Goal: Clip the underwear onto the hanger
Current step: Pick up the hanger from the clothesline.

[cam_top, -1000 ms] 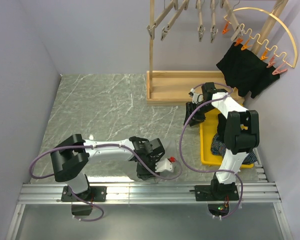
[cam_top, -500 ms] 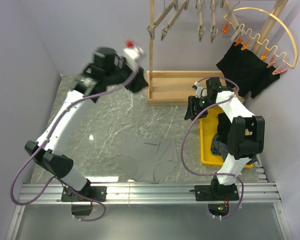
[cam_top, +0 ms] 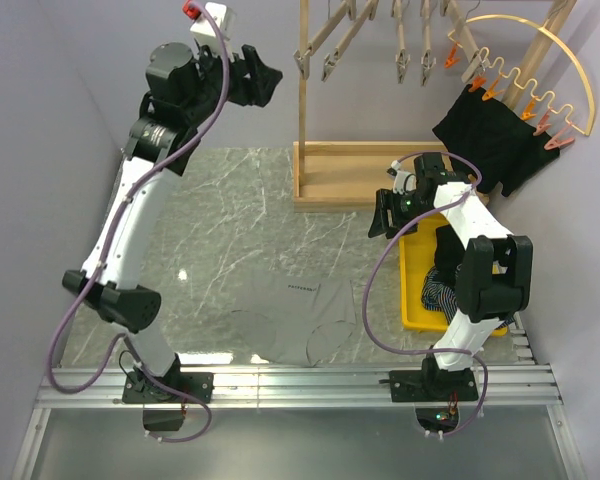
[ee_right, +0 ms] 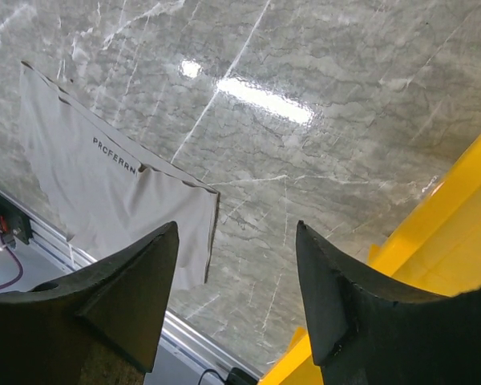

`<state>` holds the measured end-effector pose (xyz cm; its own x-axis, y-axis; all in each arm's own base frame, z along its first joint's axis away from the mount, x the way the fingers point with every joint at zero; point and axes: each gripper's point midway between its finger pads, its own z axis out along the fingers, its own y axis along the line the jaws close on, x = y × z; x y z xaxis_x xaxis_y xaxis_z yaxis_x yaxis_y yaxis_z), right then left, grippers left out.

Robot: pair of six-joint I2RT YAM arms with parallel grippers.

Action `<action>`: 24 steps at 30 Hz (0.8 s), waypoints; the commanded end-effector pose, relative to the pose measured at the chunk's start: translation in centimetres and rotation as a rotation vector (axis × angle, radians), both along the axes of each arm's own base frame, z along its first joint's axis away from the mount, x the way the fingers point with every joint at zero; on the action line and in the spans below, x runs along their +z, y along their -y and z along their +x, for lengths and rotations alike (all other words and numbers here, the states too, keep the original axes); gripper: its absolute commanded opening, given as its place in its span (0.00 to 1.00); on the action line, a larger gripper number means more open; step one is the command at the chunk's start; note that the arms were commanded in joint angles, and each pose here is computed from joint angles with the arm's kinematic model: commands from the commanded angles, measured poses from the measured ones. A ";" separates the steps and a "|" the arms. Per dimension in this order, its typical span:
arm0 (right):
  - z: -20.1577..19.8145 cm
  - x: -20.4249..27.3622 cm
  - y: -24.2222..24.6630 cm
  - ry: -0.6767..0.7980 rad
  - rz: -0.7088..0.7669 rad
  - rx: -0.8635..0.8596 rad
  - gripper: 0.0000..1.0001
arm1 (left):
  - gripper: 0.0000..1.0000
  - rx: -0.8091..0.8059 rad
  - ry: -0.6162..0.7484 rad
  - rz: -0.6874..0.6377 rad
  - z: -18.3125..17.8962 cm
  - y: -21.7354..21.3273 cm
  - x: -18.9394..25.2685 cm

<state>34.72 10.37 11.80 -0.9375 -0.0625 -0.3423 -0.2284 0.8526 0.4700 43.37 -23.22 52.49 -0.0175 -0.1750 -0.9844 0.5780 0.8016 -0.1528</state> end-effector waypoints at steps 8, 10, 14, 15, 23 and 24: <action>1.2 1.7 0.4 0.064 -0.001 -0.022 0.68 | 0.80 -0.122 0.028 -0.151 2.3 3.2 1.6; 1.2 1.7 0.4 0.063 0.000 -0.020 0.68 | 0.81 -0.147 0.016 -0.167 2.3 3.7 1.4; 1.1 1.4 0.3 0.055 0.004 -0.020 0.68 | 0.82 -0.167 0.004 -0.176 2.7 4.3 0.8; 1.1 1.3 0.3 0.054 0.004 -0.019 0.68 | 0.82 -0.180 0.004 -0.178 2.7 4.5 0.7; 1.1 1.0 0.3 0.048 0.003 -0.019 0.68 | 0.81 -0.194 0.009 -0.207 3.5 5.1 0.5; 1.1 1.0 0.4 0.046 0.002 -0.021 0.68 | 0.81 -0.190 -0.002 -0.211 4.0 5.3 0.1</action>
<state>34.84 10.30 11.77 -0.9378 -0.0560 -0.3425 -0.2214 0.8565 0.4662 47.41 -28.12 50.33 -0.1166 -0.3192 -0.9405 0.6829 0.6618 -0.3093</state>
